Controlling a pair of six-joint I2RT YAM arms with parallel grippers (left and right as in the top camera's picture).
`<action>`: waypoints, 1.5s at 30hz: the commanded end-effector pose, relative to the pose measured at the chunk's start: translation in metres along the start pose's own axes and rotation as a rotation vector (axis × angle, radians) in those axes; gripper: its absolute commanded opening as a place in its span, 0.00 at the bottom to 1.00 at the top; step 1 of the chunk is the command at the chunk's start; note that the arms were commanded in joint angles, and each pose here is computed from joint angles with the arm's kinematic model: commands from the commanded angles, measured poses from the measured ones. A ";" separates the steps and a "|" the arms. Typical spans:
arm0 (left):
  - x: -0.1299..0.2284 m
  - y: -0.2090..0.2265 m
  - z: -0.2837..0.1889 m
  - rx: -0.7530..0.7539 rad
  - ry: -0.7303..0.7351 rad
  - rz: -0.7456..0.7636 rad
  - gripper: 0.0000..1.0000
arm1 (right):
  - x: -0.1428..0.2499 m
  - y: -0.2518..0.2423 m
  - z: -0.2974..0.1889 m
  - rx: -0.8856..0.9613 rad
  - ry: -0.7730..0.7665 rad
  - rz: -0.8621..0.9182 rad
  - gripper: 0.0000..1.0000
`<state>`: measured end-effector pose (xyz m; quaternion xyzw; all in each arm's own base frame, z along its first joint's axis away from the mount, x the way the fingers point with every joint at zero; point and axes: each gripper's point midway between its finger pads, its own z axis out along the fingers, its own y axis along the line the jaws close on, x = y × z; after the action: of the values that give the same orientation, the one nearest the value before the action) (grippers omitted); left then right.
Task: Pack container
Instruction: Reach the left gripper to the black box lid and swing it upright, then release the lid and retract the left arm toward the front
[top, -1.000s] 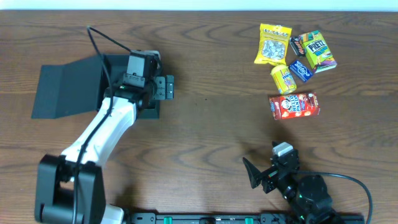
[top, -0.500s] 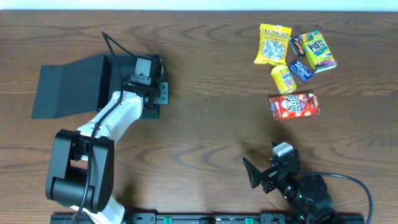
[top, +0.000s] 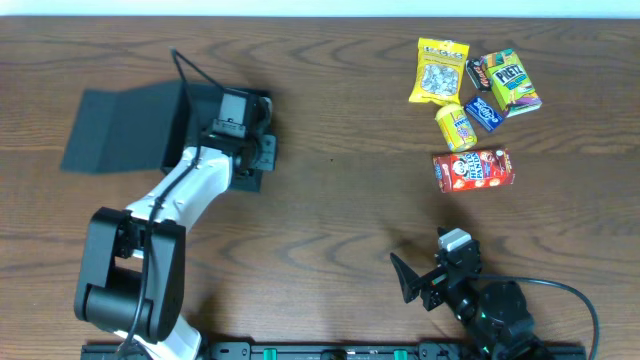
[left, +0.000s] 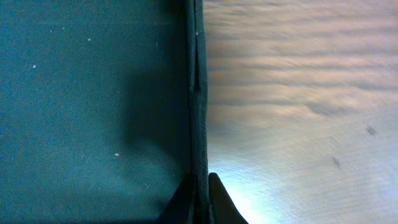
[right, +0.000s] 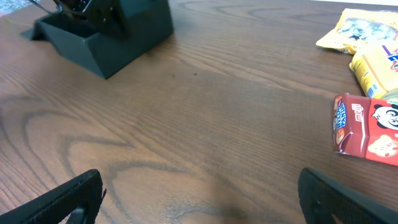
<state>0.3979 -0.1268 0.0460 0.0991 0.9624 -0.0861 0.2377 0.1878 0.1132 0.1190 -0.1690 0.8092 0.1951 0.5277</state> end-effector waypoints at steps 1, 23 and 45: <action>0.005 -0.044 0.001 0.135 0.017 0.199 0.06 | 0.002 0.002 0.001 -0.012 0.003 -0.010 0.99; 0.085 -0.129 -0.014 0.365 0.126 1.401 0.05 | 0.002 0.002 0.001 -0.012 0.003 -0.010 0.99; 0.048 -0.139 -0.063 0.310 0.081 1.130 0.95 | 0.002 0.002 0.001 -0.012 0.003 -0.010 0.99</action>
<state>0.2813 -0.2275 0.0489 0.6744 0.7213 -0.0793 0.1363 0.1878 0.1132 0.1190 -0.1690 0.8092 0.1951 0.5277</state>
